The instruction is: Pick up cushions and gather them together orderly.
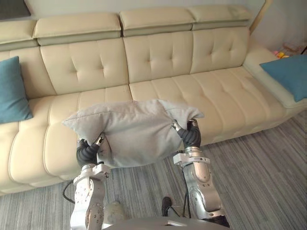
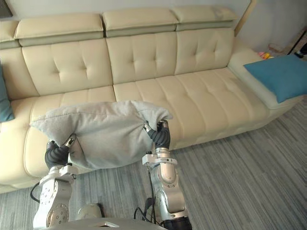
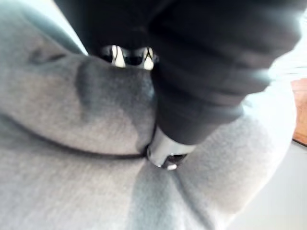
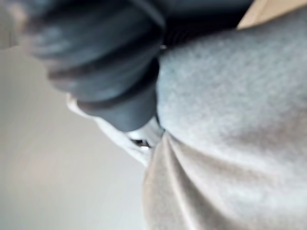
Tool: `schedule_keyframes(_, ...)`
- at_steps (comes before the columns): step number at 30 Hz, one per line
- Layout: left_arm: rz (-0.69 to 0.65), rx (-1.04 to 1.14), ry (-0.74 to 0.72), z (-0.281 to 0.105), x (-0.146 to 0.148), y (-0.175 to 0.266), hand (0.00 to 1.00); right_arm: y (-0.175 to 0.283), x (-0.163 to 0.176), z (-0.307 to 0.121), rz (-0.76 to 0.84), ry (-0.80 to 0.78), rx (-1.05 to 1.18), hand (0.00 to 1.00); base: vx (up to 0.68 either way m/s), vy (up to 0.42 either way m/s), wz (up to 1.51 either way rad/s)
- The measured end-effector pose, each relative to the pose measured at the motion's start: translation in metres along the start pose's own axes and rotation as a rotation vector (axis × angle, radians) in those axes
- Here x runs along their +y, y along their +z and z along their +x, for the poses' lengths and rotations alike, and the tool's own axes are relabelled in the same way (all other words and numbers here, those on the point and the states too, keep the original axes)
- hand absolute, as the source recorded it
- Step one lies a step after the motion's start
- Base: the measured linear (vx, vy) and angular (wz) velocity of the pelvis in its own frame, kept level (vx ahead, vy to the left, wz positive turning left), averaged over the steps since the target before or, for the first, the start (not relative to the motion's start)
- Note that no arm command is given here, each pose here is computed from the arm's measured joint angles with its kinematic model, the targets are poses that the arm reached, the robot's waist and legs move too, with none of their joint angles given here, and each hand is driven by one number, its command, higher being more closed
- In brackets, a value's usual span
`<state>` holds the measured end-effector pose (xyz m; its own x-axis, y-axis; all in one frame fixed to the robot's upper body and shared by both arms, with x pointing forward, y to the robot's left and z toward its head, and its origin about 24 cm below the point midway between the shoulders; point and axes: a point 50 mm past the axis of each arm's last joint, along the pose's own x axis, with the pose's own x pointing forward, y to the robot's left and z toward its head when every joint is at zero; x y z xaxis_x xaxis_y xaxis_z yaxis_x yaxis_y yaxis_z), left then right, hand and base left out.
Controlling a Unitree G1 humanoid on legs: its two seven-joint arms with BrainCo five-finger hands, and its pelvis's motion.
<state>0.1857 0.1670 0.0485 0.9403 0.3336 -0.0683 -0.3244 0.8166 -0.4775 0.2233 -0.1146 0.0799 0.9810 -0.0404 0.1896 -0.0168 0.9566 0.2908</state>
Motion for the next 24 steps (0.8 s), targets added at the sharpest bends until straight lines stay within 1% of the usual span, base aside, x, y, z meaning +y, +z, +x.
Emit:
schedule_keyframes(5,0.043,0.014,-0.012,-0.003,0.002,-0.003,1.00,-0.002,-0.005,-0.003,-0.008,-0.002,0.014,1.00,-0.02,0.036,-0.09)
schedule_keyframes(11,0.038,0.040,-0.009,-0.007,0.003,-0.007,1.00,-0.004,-0.009,-0.006,-0.013,-0.012,0.026,1.00,-0.01,0.015,0.02)
schedule_keyframes(15,0.055,0.060,-0.018,-0.008,0.001,-0.011,1.00,-0.010,-0.017,-0.012,-0.024,-0.044,0.061,1.00,0.00,0.060,0.34)
schedule_keyframes(19,0.057,0.060,-0.026,-0.008,0.000,-0.011,1.00,-0.010,-0.016,-0.010,-0.028,-0.043,0.056,1.00,-0.01,0.045,0.33)
schedule_keyframes(22,0.089,0.042,-0.065,0.002,-0.004,-0.008,1.00,-0.016,-0.019,0.001,-0.040,-0.049,0.067,1.00,-0.05,-0.047,0.42)
schedule_keyframes(24,0.143,0.046,-0.079,0.013,-0.001,-0.010,1.00,-0.024,-0.019,0.011,-0.039,-0.061,0.093,1.00,0.06,-0.149,0.49)
